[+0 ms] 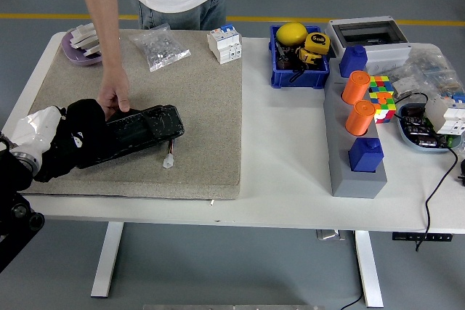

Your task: Pick the rag up,wipe the panel,place it on the desk

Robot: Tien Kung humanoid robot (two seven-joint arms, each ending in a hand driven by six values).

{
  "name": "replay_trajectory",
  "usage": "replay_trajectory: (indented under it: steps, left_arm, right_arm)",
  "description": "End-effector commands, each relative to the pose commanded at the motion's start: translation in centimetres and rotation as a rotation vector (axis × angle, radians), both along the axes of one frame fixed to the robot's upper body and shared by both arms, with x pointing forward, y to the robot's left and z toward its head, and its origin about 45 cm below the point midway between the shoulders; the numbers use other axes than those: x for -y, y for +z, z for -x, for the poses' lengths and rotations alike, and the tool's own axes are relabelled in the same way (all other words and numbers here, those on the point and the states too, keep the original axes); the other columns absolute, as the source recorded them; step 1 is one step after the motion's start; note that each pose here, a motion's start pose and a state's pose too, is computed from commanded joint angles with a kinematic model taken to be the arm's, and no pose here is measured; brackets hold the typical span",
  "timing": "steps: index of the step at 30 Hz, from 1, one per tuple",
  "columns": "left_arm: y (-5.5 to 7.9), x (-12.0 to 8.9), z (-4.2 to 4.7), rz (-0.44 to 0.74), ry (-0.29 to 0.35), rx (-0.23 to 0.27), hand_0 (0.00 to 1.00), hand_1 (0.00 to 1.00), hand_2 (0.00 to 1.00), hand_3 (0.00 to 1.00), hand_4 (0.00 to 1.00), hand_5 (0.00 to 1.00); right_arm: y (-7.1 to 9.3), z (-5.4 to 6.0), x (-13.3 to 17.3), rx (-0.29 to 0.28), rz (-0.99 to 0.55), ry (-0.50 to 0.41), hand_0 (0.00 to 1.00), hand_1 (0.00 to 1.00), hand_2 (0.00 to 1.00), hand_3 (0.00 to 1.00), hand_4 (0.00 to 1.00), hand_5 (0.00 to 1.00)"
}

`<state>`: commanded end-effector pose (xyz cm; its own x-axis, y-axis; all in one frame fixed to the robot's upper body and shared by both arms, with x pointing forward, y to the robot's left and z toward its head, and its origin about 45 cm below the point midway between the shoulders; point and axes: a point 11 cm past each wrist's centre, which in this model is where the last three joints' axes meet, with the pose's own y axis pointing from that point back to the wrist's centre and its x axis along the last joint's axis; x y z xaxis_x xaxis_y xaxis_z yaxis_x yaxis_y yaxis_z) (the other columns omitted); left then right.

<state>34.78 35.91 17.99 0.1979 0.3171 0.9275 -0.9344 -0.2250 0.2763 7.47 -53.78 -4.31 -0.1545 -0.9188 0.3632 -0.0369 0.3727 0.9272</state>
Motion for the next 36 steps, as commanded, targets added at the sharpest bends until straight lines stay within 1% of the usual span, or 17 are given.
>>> replay_trajectory:
  steps: [3,7,9,14,19,27,31,36]
  left_arm:
    - [0.0,0.8,-0.36,0.004,-0.020,0.000,0.203,0.155,0.538,0.528,0.233,0.002]
    - [-0.1,2.6,-0.98,0.016,-0.057,-0.005,0.203,0.156,0.538,0.528,0.236,0.002]
    - [-0.2,3.2,-1.18,0.020,-0.070,-0.007,0.203,0.156,0.538,0.528,0.236,0.002]
    - [-0.1,5.4,-1.48,0.021,-0.127,-0.017,0.203,0.157,0.538,0.530,0.243,0.002]
    - [-0.2,7.4,-2.03,0.028,-0.174,-0.022,0.203,0.158,0.540,0.532,0.250,0.002]
    - [-0.5,10.5,-2.82,0.048,-0.227,-0.037,0.203,0.158,0.539,0.532,0.247,0.002]
    - [-0.3,12.2,-3.29,0.059,-0.253,-0.037,0.203,0.159,0.540,0.533,0.258,0.002]
    - [-0.3,13.5,-3.66,0.066,-0.272,-0.036,0.203,0.159,0.540,0.534,0.259,0.002]
  right_arm:
    - [0.0,0.0,0.0,0.000,0.000,0.000,0.753,0.616,0.639,0.622,0.998,0.628]
    - [0.0,-0.2,0.0,0.002,0.000,0.003,0.753,0.616,0.639,0.621,0.998,0.629]
    - [0.0,-0.3,0.0,0.003,0.000,0.004,0.753,0.616,0.639,0.621,0.998,0.629]
    - [0.0,-0.3,0.0,0.004,-0.001,0.004,0.753,0.616,0.640,0.621,0.998,0.628]
    - [0.1,-0.5,0.0,0.005,0.001,0.007,0.753,0.616,0.640,0.622,0.998,0.629]
    - [0.2,-0.6,0.0,0.004,-0.001,0.011,0.753,0.615,0.639,0.622,0.998,0.629]
    - [0.2,-0.7,0.0,0.004,0.000,0.014,0.753,0.616,0.640,0.622,0.998,0.630]
    - [0.2,-0.8,0.0,0.006,0.000,0.015,0.752,0.616,0.640,0.622,0.998,0.630]
